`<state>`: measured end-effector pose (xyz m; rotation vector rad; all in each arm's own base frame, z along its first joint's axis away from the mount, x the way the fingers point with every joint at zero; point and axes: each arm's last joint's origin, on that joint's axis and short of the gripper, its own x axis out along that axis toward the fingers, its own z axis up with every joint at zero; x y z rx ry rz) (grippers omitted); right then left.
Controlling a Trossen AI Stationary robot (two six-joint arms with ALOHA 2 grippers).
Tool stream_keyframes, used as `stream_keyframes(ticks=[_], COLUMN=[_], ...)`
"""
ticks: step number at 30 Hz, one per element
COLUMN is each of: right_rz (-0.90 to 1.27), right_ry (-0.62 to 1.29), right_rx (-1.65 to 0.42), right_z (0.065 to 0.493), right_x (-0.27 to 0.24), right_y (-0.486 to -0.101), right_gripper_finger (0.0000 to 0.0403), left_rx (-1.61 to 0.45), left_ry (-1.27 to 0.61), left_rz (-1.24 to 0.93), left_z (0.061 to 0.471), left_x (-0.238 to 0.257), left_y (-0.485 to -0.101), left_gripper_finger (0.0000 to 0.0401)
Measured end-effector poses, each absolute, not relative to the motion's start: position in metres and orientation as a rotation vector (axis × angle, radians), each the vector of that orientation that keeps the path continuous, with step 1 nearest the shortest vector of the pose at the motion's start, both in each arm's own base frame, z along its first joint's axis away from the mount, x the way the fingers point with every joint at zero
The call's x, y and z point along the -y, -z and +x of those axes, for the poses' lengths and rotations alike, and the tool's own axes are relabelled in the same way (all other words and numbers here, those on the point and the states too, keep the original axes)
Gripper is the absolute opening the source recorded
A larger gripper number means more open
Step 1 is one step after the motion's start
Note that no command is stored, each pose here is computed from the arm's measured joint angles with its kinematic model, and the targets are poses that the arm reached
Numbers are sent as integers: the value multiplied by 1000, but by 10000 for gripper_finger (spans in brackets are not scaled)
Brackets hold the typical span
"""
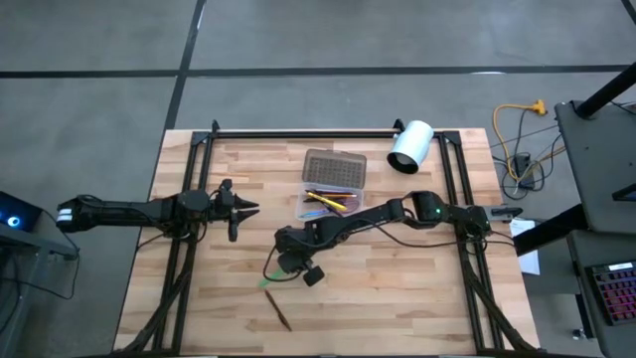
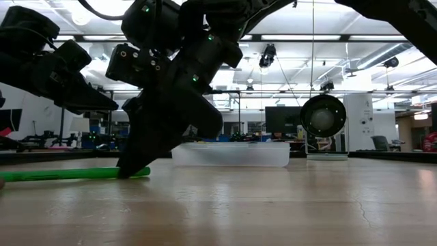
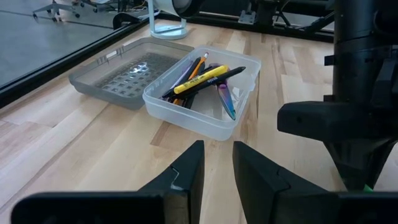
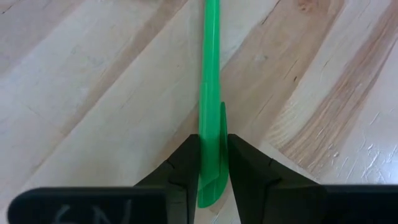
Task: Pick & place school supplies into a supply box
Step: Put the green pen into the supply box
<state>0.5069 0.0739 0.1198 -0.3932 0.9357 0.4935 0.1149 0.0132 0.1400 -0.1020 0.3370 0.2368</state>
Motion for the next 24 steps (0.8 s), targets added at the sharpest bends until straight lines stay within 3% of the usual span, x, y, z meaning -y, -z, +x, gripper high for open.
stream_keyframes(ticks=[24], right_rz=[-465], right_ry=[-436], right_rx=[-955], right_z=[498], right_x=[-84], right_y=[-144], right_gripper_finger=[63], left_rx=[-337], left_ry=[-236], left_rz=[-102], left_z=[115], left_x=[-13], left_y=[-140], left_gripper_finger=[69])
